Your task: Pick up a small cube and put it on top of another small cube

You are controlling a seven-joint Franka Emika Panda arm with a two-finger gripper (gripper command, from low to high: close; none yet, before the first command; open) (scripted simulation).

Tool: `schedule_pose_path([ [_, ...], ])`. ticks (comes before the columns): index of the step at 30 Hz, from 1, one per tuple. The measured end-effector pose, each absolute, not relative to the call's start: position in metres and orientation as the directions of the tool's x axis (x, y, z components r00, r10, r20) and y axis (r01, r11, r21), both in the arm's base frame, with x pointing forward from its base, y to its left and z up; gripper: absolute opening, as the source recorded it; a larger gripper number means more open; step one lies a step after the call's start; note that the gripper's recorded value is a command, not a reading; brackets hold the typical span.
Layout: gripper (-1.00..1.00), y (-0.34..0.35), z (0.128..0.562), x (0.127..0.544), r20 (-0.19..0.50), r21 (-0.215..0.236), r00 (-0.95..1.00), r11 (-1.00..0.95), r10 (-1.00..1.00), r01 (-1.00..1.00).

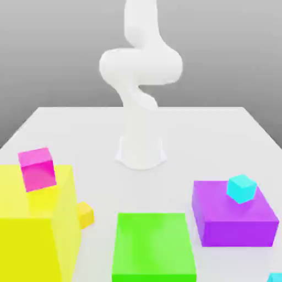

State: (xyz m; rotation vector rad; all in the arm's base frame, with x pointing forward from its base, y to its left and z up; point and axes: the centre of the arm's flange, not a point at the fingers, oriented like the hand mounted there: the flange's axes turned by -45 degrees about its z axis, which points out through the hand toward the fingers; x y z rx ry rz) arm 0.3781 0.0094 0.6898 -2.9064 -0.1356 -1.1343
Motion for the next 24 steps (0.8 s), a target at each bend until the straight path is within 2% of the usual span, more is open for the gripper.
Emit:
schedule_pose_path([
  [6, 0.00, 0.045, 0.627, 0.450, 0.567, 0.059, 0.766, -0.943, 0.301, 0.327],
  [13, 0.00, 0.101, 0.538, 0.512, 0.433, 0.085, 0.713, -0.812, 0.552, 0.578],
  [24, 0.00, 0.204, 0.369, 0.556, 0.208, 0.073, 0.449, -0.471, 0.869, 0.879],
])
